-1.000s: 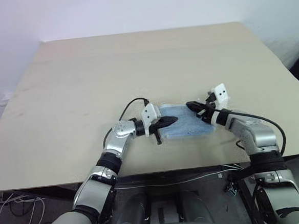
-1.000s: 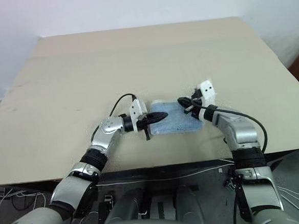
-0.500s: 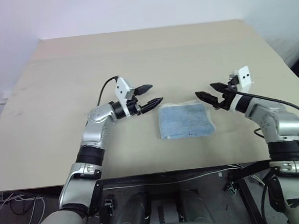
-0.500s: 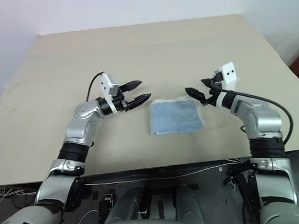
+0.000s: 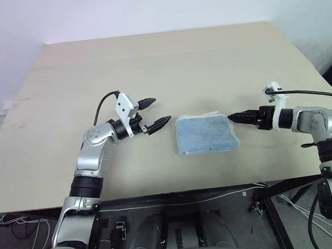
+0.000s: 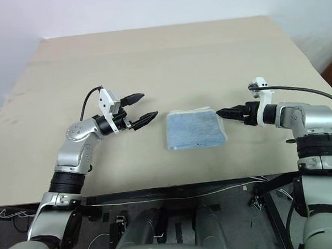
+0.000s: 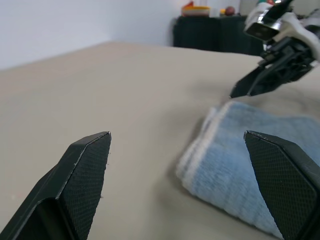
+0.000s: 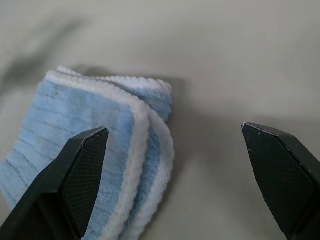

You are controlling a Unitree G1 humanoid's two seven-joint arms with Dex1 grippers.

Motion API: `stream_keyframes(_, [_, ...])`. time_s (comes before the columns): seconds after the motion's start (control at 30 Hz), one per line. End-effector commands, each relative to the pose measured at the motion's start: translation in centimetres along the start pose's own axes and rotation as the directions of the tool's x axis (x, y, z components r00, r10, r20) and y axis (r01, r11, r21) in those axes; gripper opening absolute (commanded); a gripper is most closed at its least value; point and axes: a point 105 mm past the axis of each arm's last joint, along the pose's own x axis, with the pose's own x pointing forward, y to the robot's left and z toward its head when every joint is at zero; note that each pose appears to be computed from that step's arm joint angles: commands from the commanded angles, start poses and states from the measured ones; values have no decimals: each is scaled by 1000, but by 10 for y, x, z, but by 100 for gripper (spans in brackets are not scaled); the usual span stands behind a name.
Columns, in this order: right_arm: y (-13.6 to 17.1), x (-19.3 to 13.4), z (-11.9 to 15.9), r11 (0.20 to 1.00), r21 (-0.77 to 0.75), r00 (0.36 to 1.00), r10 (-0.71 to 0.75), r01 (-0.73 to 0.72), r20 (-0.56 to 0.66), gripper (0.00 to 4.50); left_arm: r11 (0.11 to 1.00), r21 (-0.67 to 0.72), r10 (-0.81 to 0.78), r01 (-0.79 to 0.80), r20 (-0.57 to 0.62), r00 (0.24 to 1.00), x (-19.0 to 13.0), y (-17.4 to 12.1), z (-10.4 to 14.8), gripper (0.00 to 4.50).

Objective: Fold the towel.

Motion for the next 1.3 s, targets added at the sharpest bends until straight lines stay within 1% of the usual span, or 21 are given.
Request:
stream_keyframes(0.03, [7,-2,-1,997,40,997,66,-65,-32,450,1000,19,-19,19,17,1000,-2,-5,10,447])
stream_keyframes(0.17, [13,0,-9,990,96,990,114,-105,-88,450,1000,4,-11,11,2,1000,-1,-10,2,447])
stream_keyframes(0.23, [18,1,-10,981,135,985,150,-138,-89,450,1000,4,-12,12,-7,1000,0,-12,-3,447])
stream_keyframes(0.37, [37,10,-19,957,183,961,248,-225,-120,450,1000,1,-10,10,-9,1000,0,-14,-8,447])
stream_keyframes(0.53, [47,26,-29,943,210,946,291,-258,-142,450,1000,8,-13,14,-12,1000,1,-18,-10,447])
stream_keyframes(0.67, [50,33,-29,940,215,946,297,-265,-132,450,1000,23,-11,11,-20,1000,1,-17,-9,447])
stream_keyframes(0.77, [49,34,-28,940,216,948,294,-263,-125,392,999,31,-6,7,-27,1000,1,-16,-9,450])
stream_keyframes(0.8, [47,34,-28,941,221,949,290,-258,-126,362,1000,31,-4,5,-29,1000,1,-15,-10,450])
stream_keyframes(1.0, [47,35,-31,936,226,945,302,-270,-125,160,999,38,13,-10,-69,998,-3,-11,-26,450])
stream_keyframes(1.17, [49,33,-31,938,209,943,308,-277,-128,1,999,37,25,-23,-75,997,-4,-10,-31,450])
stream_keyframes(1.3, [47,27,-20,950,166,954,283,-265,-99,1,999,41,17,-13,-85,996,-3,-12,-35,450])
